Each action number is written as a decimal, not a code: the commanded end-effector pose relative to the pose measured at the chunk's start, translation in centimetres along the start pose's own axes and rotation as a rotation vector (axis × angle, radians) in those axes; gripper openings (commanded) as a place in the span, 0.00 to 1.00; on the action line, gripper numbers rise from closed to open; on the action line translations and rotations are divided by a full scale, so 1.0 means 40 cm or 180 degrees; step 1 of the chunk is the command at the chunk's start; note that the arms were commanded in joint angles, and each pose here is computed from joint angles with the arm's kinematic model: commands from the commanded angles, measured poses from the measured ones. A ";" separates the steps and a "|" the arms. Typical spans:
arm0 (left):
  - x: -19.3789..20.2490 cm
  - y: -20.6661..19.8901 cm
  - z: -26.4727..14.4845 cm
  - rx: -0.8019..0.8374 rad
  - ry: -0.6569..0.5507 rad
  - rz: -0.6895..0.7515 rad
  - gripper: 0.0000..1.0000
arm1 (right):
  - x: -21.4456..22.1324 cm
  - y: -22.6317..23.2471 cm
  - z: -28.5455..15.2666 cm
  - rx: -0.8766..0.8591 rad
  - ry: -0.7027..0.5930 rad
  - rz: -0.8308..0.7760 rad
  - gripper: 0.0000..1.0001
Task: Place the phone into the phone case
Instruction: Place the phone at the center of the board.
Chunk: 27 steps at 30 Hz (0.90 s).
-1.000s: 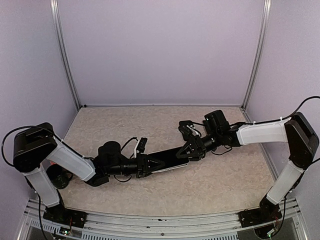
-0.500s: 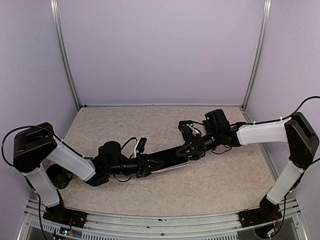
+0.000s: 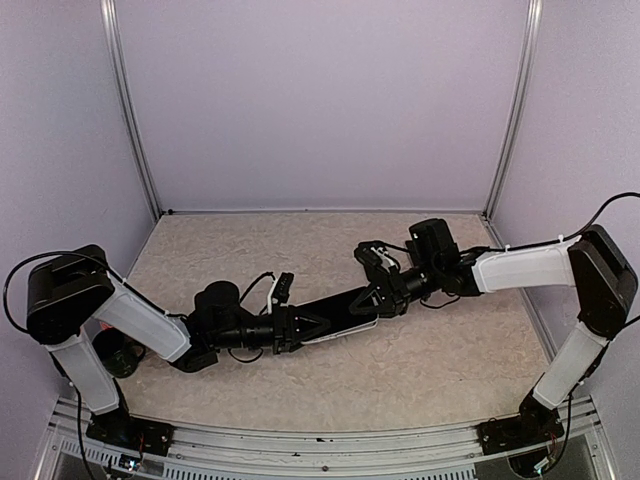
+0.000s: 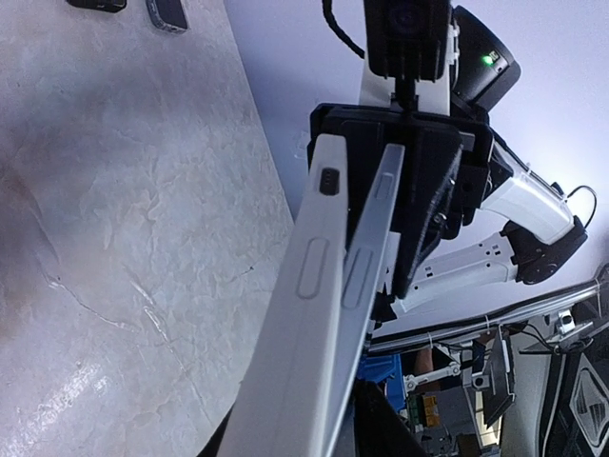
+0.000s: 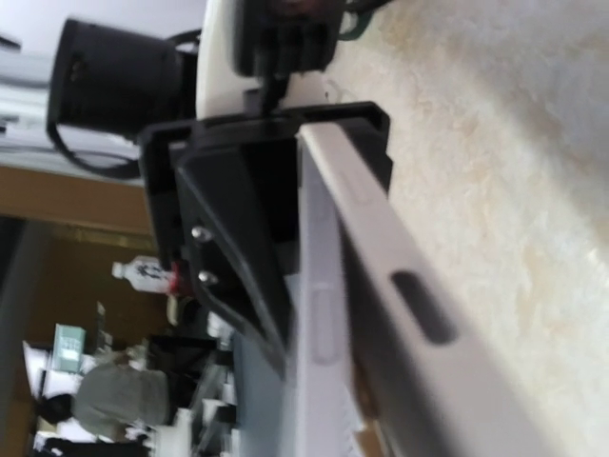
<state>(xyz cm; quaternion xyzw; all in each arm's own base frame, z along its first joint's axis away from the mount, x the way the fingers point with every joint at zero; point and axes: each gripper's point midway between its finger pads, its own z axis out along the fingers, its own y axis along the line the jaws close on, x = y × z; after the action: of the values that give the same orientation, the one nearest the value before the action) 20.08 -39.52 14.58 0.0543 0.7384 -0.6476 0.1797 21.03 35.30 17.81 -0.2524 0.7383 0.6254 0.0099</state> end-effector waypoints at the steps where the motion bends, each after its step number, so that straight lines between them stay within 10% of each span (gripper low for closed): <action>1: -0.013 0.028 -0.007 -0.0086 -0.0097 -0.0045 0.31 | 0.005 0.062 0.010 -0.0220 0.0086 -0.0215 0.05; 27: -0.018 0.050 -0.061 -0.0113 -0.0191 -0.0051 0.22 | 0.003 -0.001 -0.059 0.0004 -0.0143 -0.0037 0.00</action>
<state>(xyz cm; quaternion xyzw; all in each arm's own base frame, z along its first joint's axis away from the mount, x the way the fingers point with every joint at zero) 20.32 -36.97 12.96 0.0279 0.7466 -0.6380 0.1865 22.35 33.45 16.52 -0.2129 0.7604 0.6133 0.0173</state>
